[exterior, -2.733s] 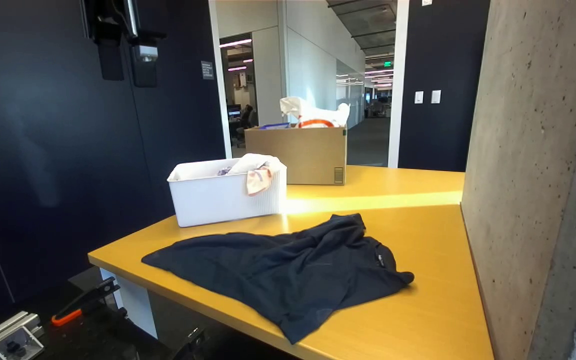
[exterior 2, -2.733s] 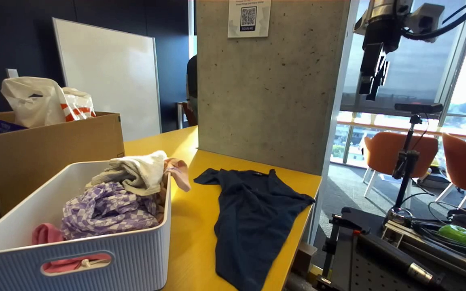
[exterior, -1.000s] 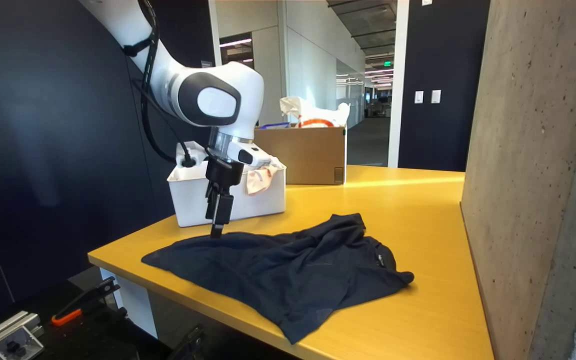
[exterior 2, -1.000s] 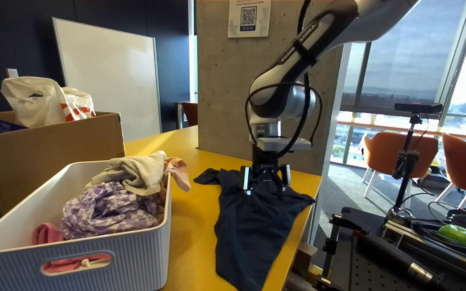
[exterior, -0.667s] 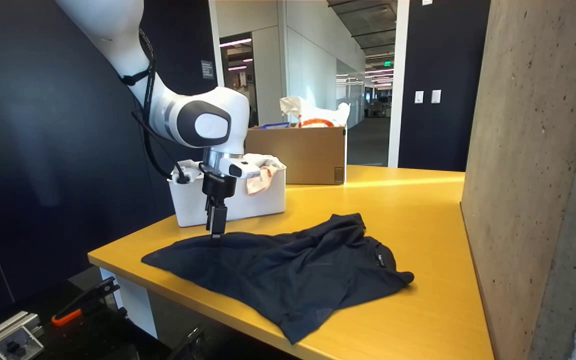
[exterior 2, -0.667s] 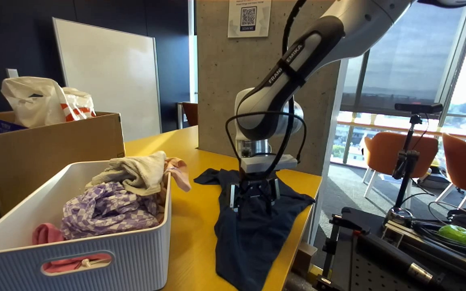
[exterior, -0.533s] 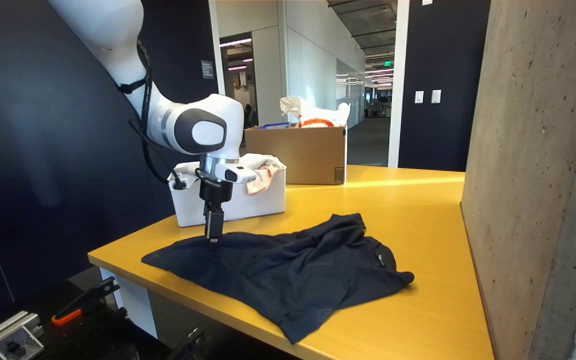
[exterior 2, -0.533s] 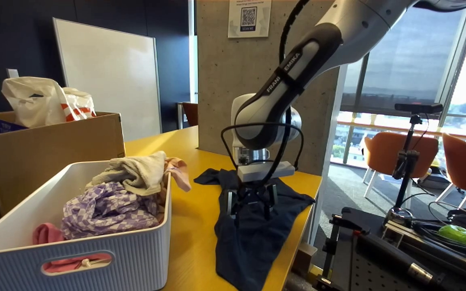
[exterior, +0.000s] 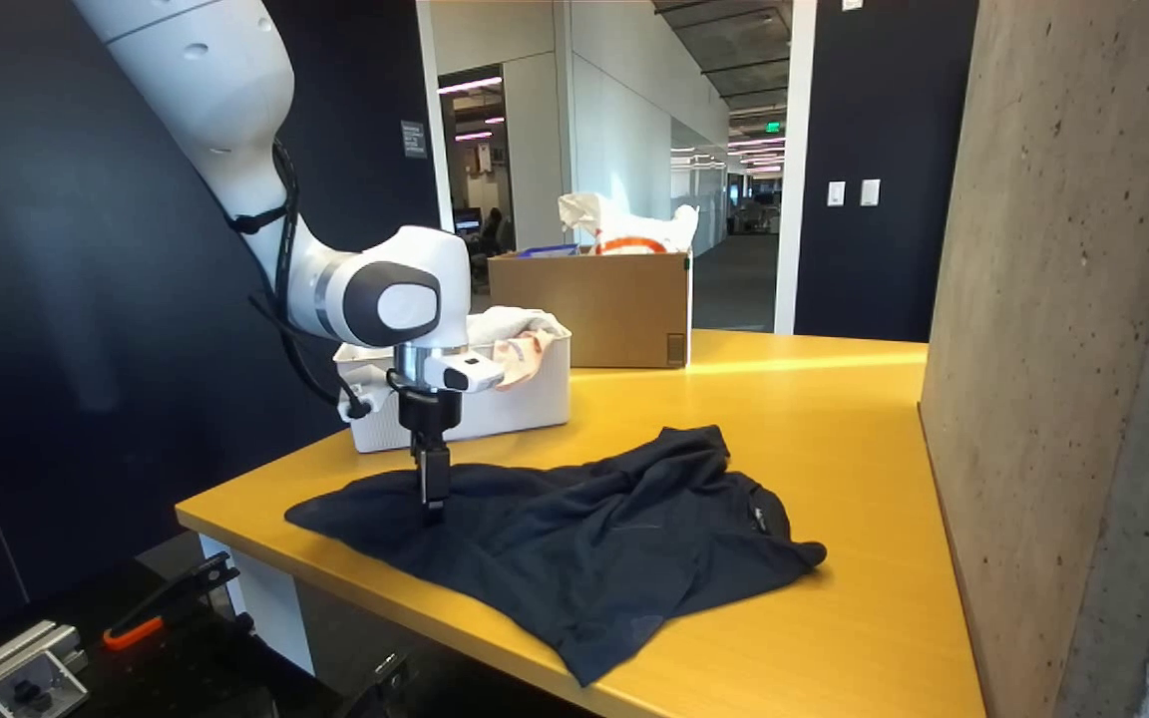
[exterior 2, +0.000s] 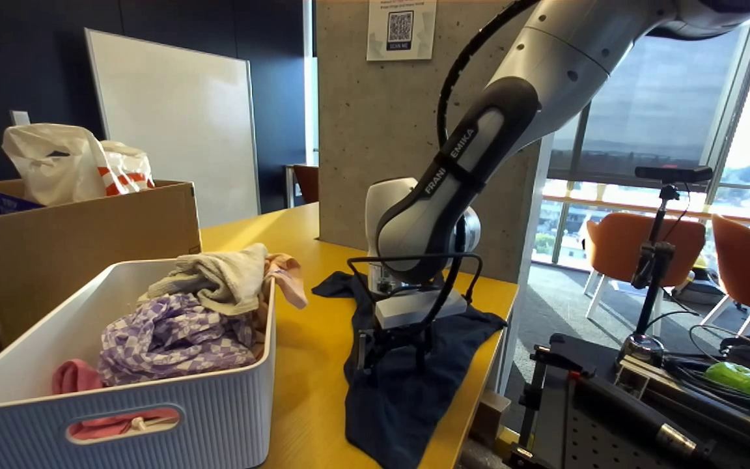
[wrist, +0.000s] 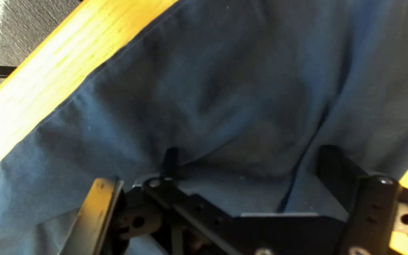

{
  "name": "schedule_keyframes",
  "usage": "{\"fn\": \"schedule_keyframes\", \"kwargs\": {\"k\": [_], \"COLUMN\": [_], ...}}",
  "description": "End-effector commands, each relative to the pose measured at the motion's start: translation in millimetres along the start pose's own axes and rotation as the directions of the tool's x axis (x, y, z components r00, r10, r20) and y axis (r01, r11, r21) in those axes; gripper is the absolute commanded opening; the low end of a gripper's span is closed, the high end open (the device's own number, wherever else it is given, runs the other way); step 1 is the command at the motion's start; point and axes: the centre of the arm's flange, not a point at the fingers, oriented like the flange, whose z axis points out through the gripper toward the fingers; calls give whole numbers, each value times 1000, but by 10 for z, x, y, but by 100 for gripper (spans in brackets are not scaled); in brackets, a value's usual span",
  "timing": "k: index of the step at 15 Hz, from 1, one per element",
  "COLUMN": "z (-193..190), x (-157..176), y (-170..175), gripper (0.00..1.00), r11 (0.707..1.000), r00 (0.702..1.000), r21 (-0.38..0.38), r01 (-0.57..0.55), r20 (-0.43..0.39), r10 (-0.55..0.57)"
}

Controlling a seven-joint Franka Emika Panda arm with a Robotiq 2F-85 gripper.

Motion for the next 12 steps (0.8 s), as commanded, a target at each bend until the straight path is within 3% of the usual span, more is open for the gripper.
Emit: {"fn": "schedule_keyframes", "kwargs": {"k": [1,2,4,12], "z": [-4,-15,-34,-330], "x": [29,48,70,22], "y": [-43,-52,-51,-86], "gripper": [100,75,68,5], "r11": [1000,1000,1000,998], "r00": [999,998,998,998], "r21": [10,13,18,54], "r01": [10,13,9,33], "r20": [-53,-54,-56,-46], "r10": [-9,-12,-8,-31]}}
